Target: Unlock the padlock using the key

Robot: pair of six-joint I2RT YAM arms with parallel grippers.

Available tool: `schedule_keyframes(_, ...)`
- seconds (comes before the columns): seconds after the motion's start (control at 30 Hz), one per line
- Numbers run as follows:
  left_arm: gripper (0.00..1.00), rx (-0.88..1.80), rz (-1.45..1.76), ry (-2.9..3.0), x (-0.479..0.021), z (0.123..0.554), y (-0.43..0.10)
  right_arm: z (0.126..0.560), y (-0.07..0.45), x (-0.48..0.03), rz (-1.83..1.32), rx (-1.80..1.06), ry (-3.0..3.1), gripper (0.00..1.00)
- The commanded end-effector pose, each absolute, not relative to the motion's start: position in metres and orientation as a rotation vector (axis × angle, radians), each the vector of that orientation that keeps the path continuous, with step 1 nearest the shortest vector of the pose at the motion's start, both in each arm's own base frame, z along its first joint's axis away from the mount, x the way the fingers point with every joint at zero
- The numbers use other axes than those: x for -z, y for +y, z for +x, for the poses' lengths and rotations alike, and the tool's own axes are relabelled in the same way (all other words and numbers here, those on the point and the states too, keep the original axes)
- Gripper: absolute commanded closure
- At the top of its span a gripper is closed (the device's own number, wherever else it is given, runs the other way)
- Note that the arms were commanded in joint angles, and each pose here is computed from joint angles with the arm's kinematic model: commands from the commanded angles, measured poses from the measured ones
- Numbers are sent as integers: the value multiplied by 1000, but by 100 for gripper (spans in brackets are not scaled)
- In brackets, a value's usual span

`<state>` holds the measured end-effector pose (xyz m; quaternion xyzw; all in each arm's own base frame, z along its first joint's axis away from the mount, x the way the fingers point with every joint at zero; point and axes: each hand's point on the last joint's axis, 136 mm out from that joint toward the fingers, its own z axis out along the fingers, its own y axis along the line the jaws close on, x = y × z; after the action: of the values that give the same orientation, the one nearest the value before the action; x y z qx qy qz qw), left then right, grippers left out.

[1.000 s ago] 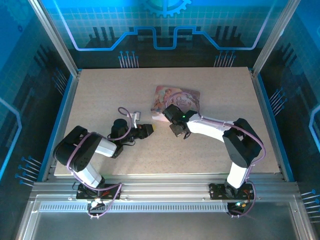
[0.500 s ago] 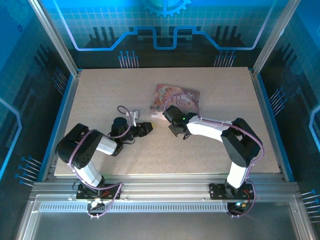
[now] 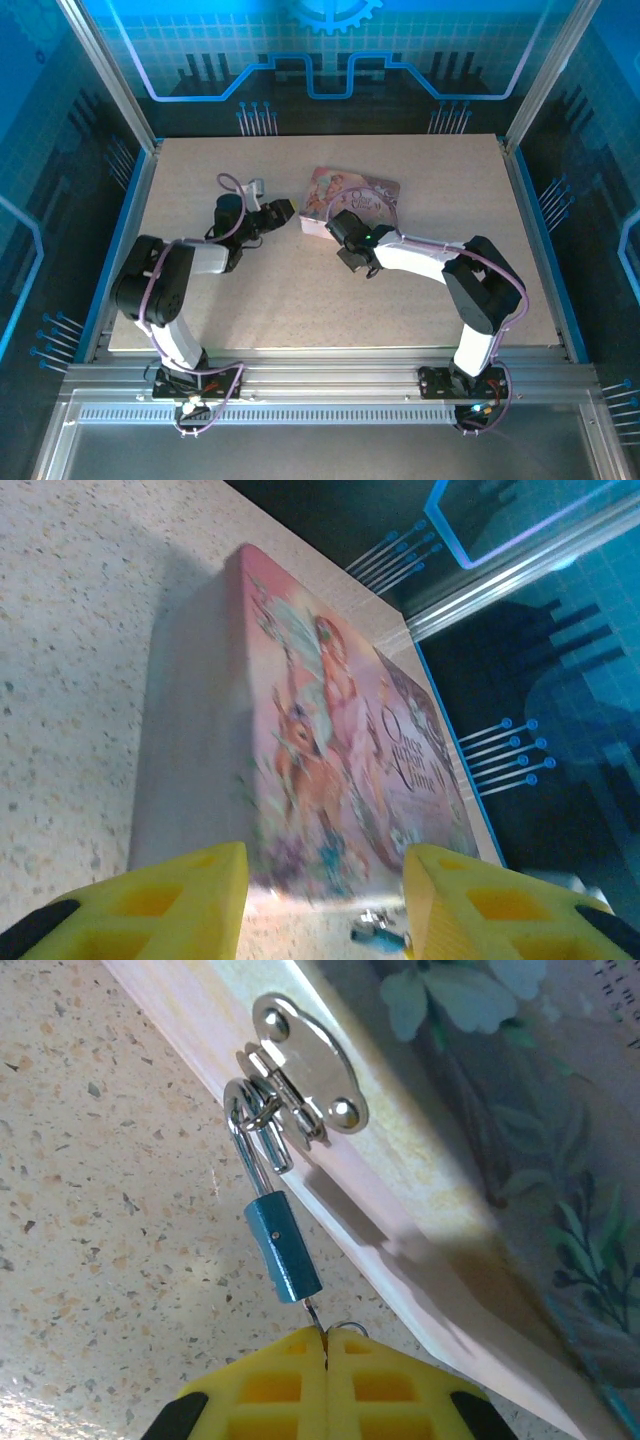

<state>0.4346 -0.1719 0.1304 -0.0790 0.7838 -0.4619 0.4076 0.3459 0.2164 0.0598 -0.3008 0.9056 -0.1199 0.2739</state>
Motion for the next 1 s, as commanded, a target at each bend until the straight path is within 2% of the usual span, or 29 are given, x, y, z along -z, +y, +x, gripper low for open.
schedule_keyframes(0.0, 54, 1235, -216, 2024, -117, 444, -179, 355, 210, -78, -777, 339, 2381, 100)
schedule_keyframes(0.27, 54, 1368, -187, 1994, -105, 455, -193, 359, 212, -82, -799, 354, 2368, 100)
schedule_keyframes(0.97, 55, 1510, -70, 2017, -91, 433, -233, 369, 232, -94, -859, 327, 2335, 100)
